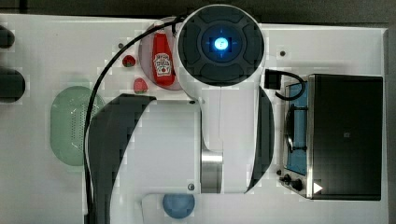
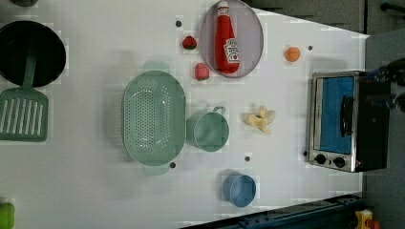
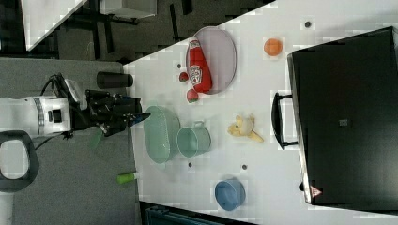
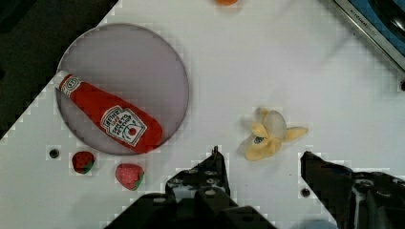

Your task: Pick Banana and place it in mug.

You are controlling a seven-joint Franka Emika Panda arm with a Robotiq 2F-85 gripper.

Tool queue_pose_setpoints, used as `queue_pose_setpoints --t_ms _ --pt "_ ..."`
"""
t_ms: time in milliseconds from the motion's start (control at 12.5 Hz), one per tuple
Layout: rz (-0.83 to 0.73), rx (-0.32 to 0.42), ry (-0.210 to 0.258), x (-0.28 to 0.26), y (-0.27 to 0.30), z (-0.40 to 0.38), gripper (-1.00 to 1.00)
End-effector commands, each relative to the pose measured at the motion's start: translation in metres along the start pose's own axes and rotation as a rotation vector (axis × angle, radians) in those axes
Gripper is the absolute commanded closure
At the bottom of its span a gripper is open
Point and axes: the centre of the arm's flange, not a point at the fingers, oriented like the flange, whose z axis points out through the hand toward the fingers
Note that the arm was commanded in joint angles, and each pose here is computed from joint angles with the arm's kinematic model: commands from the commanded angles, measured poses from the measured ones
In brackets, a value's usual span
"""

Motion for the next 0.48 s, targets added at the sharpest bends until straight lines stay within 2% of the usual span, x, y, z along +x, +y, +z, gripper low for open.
queue_pose_setpoints --t_ms 80,160,320,480 --pt "0.027 -0.032 -0.012 -0.077 0.125 -0.073 -0.76" --pt "0.025 -0.043 -0.022 -0.076 0.124 -0.064 -0.98" --pt "0.022 -0.063 -0.039 -0.071 0.116 -0.034 -1.0" --pt "0.017 -0.053 -0.03 -0.063 0.104 0.007 -1.0"
